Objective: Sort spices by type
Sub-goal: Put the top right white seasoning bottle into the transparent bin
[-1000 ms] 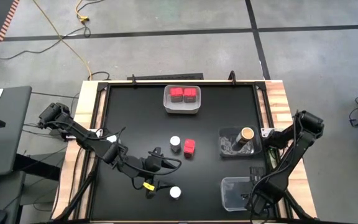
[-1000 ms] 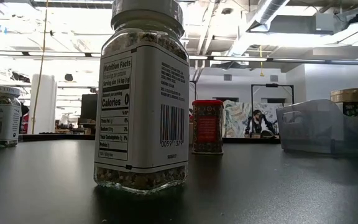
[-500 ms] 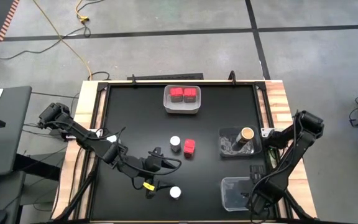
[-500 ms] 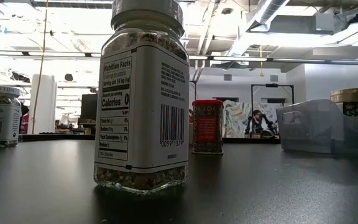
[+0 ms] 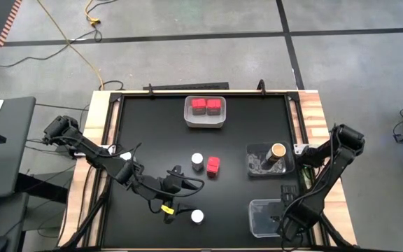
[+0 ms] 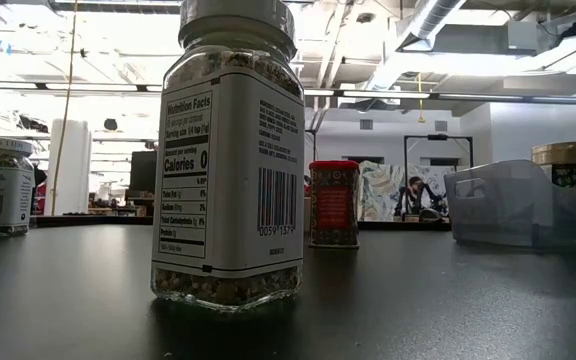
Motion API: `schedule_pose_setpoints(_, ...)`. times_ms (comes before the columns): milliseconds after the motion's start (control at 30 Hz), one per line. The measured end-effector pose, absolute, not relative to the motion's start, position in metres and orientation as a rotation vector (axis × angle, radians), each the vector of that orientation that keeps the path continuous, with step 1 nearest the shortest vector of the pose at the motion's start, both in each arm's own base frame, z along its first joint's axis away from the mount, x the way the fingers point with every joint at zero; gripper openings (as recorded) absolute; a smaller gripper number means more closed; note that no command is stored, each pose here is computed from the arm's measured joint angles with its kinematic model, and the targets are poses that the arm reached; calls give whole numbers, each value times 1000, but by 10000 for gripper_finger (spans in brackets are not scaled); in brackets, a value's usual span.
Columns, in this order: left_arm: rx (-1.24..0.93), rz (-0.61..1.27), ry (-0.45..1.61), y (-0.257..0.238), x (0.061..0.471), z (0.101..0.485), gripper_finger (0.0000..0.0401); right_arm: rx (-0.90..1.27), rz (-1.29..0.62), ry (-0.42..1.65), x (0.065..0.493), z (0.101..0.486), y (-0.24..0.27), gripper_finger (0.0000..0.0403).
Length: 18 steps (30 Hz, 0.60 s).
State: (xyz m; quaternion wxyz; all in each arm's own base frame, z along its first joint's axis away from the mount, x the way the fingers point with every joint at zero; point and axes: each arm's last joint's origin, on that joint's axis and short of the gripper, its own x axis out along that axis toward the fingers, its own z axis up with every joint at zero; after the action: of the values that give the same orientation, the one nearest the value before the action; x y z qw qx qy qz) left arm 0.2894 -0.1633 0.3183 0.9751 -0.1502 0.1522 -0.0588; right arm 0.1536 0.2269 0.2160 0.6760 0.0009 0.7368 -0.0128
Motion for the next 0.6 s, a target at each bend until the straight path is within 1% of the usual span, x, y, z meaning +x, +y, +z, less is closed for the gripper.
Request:
schedule_pose_setpoints(233,-304,-118,307,-163,289,318,318,2,-29,1657,154,218,227,262)
schedule_pose_setpoints(600,-303,-118,307,-163,289,318,318,12,-30,1653,156,237,231,262)
